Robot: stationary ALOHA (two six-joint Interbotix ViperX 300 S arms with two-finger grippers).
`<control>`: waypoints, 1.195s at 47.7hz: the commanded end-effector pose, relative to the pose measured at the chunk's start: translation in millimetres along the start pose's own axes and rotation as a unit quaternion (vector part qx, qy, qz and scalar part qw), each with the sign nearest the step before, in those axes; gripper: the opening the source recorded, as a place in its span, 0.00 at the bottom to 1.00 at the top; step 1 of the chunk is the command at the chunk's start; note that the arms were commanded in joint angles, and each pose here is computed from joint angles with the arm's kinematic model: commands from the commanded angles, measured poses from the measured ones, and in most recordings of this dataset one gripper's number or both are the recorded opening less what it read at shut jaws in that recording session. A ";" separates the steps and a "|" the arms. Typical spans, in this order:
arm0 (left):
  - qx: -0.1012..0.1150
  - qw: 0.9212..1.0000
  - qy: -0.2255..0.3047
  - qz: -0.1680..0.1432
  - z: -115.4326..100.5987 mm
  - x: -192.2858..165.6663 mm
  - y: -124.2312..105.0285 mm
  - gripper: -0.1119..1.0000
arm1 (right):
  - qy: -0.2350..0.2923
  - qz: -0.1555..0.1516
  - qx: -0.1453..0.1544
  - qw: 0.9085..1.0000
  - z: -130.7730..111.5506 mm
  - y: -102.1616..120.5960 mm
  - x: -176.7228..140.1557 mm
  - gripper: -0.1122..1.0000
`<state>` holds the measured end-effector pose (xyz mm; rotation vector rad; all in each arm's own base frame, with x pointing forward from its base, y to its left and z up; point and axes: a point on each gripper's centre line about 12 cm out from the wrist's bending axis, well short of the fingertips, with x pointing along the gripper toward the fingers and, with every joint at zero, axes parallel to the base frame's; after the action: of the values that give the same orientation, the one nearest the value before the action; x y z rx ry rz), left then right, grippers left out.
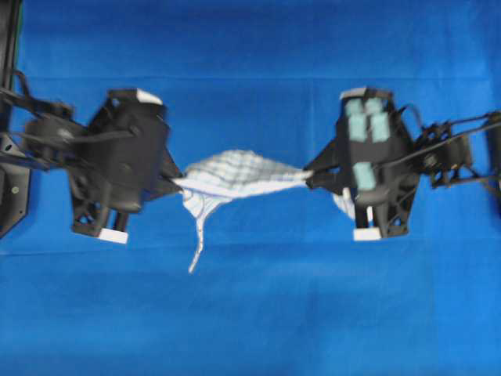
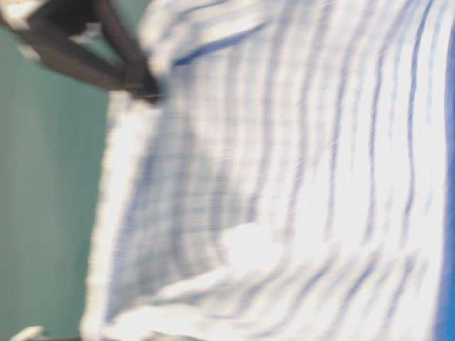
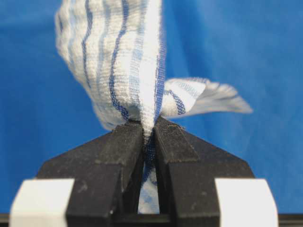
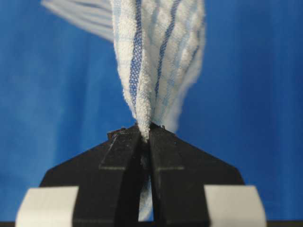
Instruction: Lift the towel with both arms.
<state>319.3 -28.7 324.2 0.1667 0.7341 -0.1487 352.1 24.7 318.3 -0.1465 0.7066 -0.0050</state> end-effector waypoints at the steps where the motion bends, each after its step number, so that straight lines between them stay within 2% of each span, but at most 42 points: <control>1: -0.005 0.999 -0.031 0.011 19.7 -24.3 7.5 0.13 | -0.035 -0.017 -0.001 0.999 27.0 -10.6 -30.0 0.14; 7: -0.009 0.999 -0.038 0.018 30.5 -40.7 14.2 0.13 | -0.044 -0.038 -0.007 0.998 45.7 -19.4 -51.0 0.14; 14: -0.013 0.999 -0.045 0.025 44.1 -54.1 20.8 0.13 | -0.045 -0.053 -0.010 0.997 56.9 -25.0 -61.8 0.14; 30: -0.007 0.998 -0.049 0.033 54.7 -64.8 27.5 0.13 | -0.052 -0.057 -0.006 0.997 63.6 -27.5 -71.8 0.14; 47: -0.006 0.998 -0.049 0.033 54.3 -62.8 27.6 0.13 | -0.044 -0.049 0.004 0.998 60.7 -26.0 -72.7 0.14; 57: 0.004 0.997 -0.064 0.037 57.9 -63.2 28.3 0.13 | -0.046 -0.049 0.006 0.998 61.2 -26.3 -72.7 0.14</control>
<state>315.9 -8.6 398.4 0.1843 0.6511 -0.0977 341.4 11.4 400.2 -0.1797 0.6509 -0.0937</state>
